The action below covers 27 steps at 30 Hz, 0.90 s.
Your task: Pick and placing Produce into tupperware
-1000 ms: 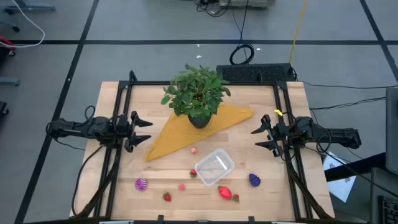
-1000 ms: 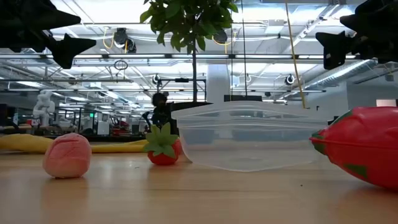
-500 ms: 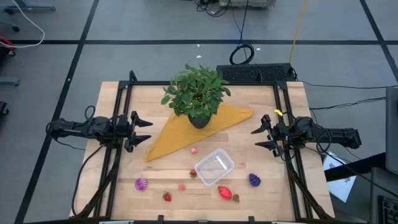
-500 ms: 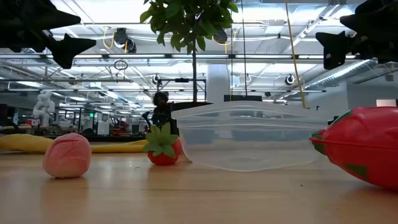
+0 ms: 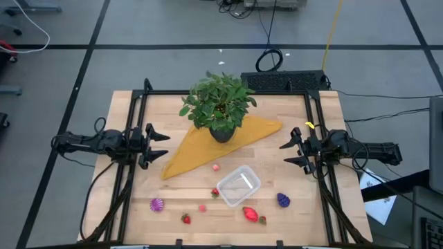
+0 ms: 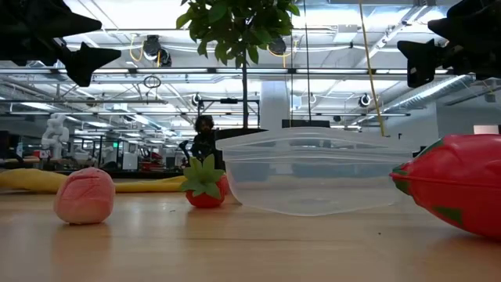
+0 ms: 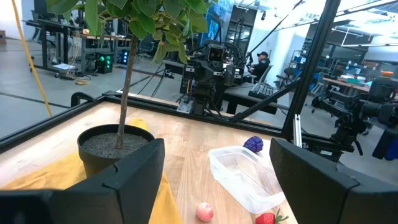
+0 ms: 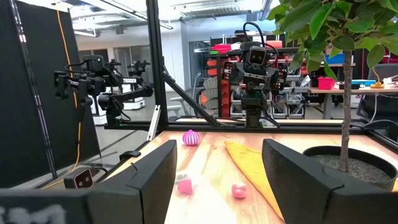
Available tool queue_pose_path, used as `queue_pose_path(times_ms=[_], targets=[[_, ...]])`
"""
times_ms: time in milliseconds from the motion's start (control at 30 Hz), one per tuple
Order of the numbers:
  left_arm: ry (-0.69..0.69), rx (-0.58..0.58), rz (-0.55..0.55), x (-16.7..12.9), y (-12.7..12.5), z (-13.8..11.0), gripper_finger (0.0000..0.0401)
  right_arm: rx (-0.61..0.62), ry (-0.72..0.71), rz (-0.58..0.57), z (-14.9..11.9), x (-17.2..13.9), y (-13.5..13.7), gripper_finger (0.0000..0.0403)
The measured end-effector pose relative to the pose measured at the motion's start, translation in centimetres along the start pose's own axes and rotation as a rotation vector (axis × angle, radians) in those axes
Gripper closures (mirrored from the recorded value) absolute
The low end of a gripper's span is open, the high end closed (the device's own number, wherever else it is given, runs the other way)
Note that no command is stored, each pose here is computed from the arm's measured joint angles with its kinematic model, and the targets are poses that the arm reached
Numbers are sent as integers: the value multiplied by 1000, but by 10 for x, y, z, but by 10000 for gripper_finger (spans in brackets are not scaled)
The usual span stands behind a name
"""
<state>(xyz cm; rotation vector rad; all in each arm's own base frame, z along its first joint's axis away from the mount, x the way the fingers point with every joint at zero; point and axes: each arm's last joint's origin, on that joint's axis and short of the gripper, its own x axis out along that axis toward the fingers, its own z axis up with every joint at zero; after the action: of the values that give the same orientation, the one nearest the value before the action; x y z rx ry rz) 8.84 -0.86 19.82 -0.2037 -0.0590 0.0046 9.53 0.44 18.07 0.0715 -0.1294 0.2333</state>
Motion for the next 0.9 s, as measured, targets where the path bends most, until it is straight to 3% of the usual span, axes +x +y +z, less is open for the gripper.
queue_pose_path(times_ms=[900], targets=[[0,3,0,0,0,0,107,-12,-19,2,2,0,0,174]])
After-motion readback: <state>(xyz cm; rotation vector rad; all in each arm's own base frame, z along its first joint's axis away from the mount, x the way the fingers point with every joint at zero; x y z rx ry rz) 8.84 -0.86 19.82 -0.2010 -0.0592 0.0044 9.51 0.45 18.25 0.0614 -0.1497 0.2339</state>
